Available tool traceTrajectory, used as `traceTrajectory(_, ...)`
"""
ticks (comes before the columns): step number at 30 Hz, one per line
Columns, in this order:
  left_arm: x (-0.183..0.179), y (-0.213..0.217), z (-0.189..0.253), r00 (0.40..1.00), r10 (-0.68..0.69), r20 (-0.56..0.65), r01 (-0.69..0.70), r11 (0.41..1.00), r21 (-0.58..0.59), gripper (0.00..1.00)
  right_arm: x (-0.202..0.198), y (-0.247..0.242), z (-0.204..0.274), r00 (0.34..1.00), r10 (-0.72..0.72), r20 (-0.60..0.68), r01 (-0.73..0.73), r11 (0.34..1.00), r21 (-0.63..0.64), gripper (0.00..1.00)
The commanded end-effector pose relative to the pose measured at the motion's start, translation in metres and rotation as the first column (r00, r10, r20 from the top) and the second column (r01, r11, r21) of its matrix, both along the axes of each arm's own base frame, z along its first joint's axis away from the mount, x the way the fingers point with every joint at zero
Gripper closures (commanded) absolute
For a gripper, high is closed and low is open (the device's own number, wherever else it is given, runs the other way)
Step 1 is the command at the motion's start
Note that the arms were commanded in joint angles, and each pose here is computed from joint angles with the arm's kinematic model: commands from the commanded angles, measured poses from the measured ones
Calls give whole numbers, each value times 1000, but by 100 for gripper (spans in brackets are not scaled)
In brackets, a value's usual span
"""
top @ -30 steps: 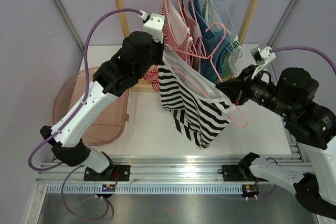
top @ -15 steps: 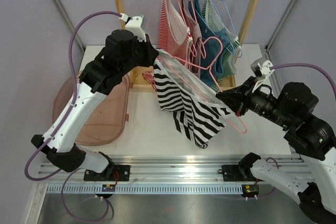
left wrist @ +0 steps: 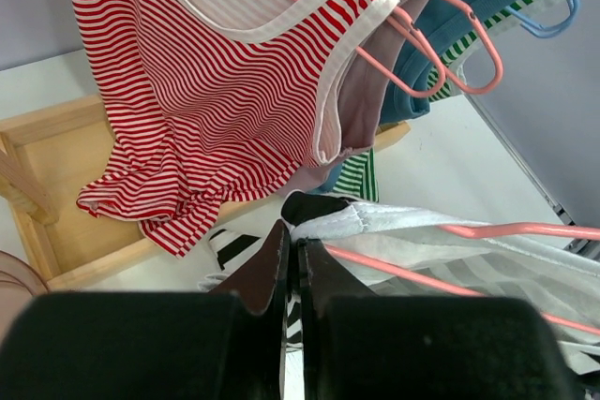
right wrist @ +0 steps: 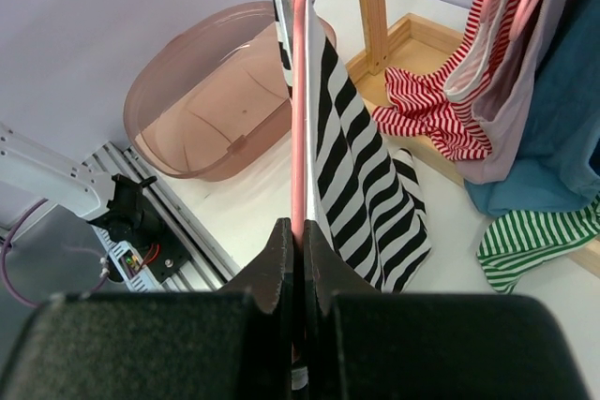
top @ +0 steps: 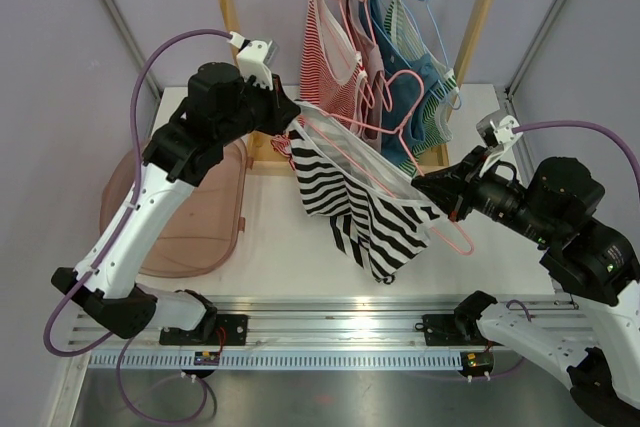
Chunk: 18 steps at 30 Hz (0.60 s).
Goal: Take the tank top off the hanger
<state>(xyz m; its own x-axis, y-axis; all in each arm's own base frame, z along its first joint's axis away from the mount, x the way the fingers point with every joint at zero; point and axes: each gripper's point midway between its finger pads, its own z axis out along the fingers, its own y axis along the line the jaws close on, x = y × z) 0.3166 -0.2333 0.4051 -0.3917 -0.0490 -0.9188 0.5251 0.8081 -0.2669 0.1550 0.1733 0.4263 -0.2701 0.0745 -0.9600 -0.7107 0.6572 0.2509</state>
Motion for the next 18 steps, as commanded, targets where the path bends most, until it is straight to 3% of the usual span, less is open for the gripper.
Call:
traceTrajectory(1,0,3,21,995,-30,97,32,999,-20,93,7,-8,16,997,-76,34,74,996,49,100)
traceTrajectory(6,-5,-5,19,993,-77,93,81,996,-41,82,9,-7,16,996,-78,30,76,995,58,100)
traceTrajectory(10,-8,-11,21,989,-109,96,114,992,-56,82,9,-7,18,996,-79,33,76,995,66,100)
traceTrajectory(11,-9,-11,21,989,-111,94,117,991,-59,83,9,-7,17,996,-79,32,76,995,65,100)
traceTrajectory(12,-8,-11,22,989,-109,96,115,991,-61,96,8,-7,18,996,-79,32,77,995,67,100)
traceTrajectory(13,-6,-9,22,991,-91,96,97,993,-61,99,9,-7,16,996,-79,29,77,995,63,100)
traceTrajectory(18,-3,7,28,993,6,115,2,997,-71,100,13,-9,-6,996,-90,-8,90,996,-23,100)
